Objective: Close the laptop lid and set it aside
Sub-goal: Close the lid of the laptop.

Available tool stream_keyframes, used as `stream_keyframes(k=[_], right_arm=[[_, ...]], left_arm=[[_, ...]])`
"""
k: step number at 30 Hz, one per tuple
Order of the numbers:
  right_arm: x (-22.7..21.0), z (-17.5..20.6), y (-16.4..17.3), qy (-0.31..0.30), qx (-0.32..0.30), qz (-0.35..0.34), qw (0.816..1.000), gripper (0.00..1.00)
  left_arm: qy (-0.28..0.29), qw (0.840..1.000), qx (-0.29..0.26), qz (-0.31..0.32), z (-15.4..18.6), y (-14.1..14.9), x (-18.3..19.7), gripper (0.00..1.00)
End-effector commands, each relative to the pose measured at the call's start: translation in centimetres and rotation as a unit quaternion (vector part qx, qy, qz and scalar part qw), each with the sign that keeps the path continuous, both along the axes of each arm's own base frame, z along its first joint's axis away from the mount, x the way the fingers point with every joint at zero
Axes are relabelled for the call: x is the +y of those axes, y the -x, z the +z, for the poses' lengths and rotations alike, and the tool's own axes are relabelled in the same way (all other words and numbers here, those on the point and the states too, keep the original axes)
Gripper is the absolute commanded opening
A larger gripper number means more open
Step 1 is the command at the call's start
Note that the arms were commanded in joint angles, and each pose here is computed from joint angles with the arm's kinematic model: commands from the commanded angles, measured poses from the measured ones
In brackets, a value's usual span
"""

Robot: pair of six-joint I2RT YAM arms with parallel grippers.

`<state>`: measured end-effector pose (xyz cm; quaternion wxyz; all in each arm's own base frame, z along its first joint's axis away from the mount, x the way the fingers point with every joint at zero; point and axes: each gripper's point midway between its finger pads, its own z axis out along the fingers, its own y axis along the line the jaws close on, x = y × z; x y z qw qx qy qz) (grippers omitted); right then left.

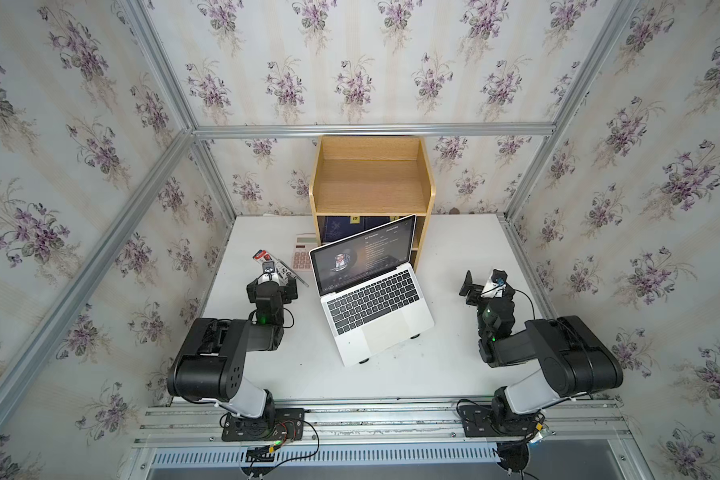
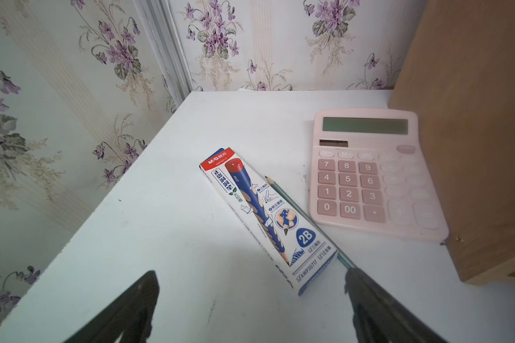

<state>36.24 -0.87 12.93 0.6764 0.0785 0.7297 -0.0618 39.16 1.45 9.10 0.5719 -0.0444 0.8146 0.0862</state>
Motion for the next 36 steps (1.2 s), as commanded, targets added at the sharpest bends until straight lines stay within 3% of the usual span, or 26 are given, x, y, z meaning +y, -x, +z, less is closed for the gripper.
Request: stream_keyframes(k=[1, 15, 20, 22, 25, 28, 31, 33, 34, 36], right_arm=[[0.0, 0.5, -0.1, -0.003, -0.009, 0.001, 1.0, 1.0], [0.2, 0.8, 0.4, 0.001, -0.02, 0.01, 1.0, 1.0], [1.9, 3.7, 4.5, 0.023, -0.08, 0.053, 0.995, 1.0], [2.4, 3.6, 5.0, -0.013, -0.062, 0.062, 0.996, 1.0], [3.5, 3.1, 4.6, -0.045, 0.038, 0.084, 0.995, 1.0], [1.5, 4.8, 5.5, -0.099, 0.078, 0.018, 0.992, 1.0], [1.4, 6.8, 6.5, -0.162, 0.093, 0.003, 0.982, 1.0], [1.0, 7.7, 7.2, -0.25, 0.087, -0.026, 0.964, 1.0], [1.6, 8.7, 7.3, -0.269, 0.085, -0.01, 0.959, 1.0], [3.3, 10.6, 7.2, -0.289, 0.084, 0.038, 0.953, 1.0]], left_arm=[[-0.001, 1.0, -0.014, 0.003, 0.7, -0.3, 0.1, 1.0], [-0.001, 1.0, -0.014, 0.003, 0.6, -0.3, 0.1, 1.0], [0.002, 0.999, -0.034, 0.013, 1.7, 0.5, 0.4, 1.0], [-0.01, 0.997, -0.073, -0.004, 3.4, 1.6, -0.2, 1.0], [-0.016, 0.992, -0.116, 0.048, 7.1, 4.1, 0.8, 1.0], [0.105, 0.975, -0.111, 0.159, 9.3, 7.2, 3.5, 1.0], [0.244, 0.937, -0.077, 0.24, 9.8, 11.5, 4.6, 1.0], [0.271, 0.945, -0.073, 0.166, 10.6, 11.9, 2.6, 1.0], [0.277, 0.951, -0.079, 0.115, 11.2, 11.7, 1.2, 1.0], [0.309, 0.945, -0.088, 0.063, 11.7, 12.2, -0.5, 1.0]])
